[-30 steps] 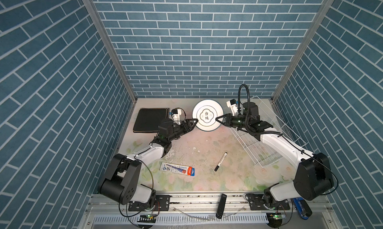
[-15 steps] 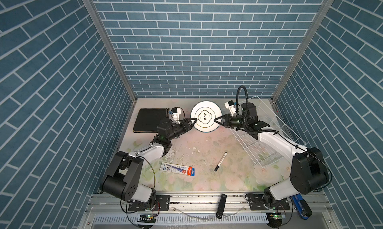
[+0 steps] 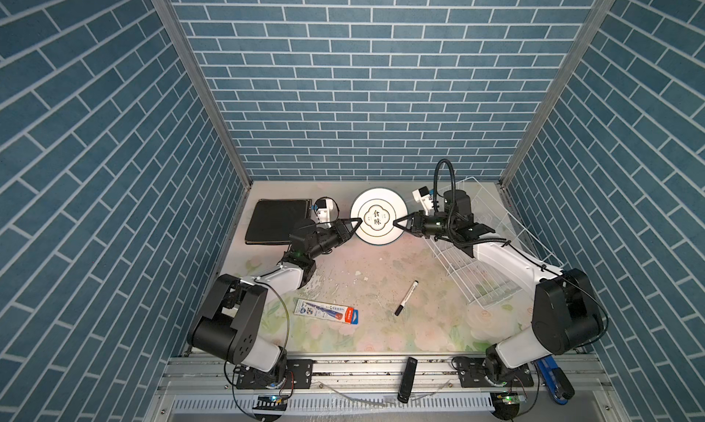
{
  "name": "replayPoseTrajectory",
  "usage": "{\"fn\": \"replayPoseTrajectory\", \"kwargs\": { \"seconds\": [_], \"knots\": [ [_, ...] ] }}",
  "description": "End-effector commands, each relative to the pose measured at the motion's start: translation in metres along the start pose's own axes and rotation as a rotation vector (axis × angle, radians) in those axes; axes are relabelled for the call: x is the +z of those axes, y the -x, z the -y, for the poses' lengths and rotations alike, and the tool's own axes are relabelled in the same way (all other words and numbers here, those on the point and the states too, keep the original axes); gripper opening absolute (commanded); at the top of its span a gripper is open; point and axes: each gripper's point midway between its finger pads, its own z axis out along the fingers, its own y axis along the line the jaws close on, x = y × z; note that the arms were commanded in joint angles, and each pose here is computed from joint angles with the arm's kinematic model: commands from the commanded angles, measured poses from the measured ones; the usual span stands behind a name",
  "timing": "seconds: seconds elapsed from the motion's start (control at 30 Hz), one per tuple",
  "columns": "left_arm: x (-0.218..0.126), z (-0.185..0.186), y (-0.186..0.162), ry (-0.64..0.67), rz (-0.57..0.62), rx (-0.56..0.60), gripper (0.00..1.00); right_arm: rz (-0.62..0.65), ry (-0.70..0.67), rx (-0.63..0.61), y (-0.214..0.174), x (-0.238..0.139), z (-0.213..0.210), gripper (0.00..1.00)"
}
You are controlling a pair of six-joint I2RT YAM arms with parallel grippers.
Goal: Unload the plates from the dish rack
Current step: 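Close the left gripper on the white plate's edge nearest it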
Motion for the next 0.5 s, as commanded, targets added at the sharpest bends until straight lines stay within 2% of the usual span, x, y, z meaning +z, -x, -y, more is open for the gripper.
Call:
{"fn": "replayPoseTrajectory", "kwargs": {
  "seconds": [0.0,0.03,0.07,0.23,0.47],
  "knots": [
    [-0.0021,-0.0032,0.0002,-0.010,0.005,0.004,0.07,-0.008,0.059,-0.016,-0.0012,-0.0001,-0.0092,0.00],
    [-0.0025,-0.0044,0.0005,-0.006,0.007,0.000,0.02,-0.008,0.059,-0.017,-0.0009,-0.0001,-0.0097,0.00],
    [-0.0028,-0.0053,0.0008,-0.003,0.008,-0.003,0.00,-0.007,0.057,-0.015,-0.0008,0.0001,-0.0090,0.05],
    [-0.0045,-0.0096,0.0016,0.008,0.010,-0.013,0.00,-0.008,0.051,-0.014,-0.0004,-0.0004,-0.0083,0.38],
    [-0.0077,-0.0101,0.0057,0.011,0.022,-0.015,0.00,-0.001,0.021,0.001,0.0009,-0.0022,-0.0031,0.69]
  ]
}}
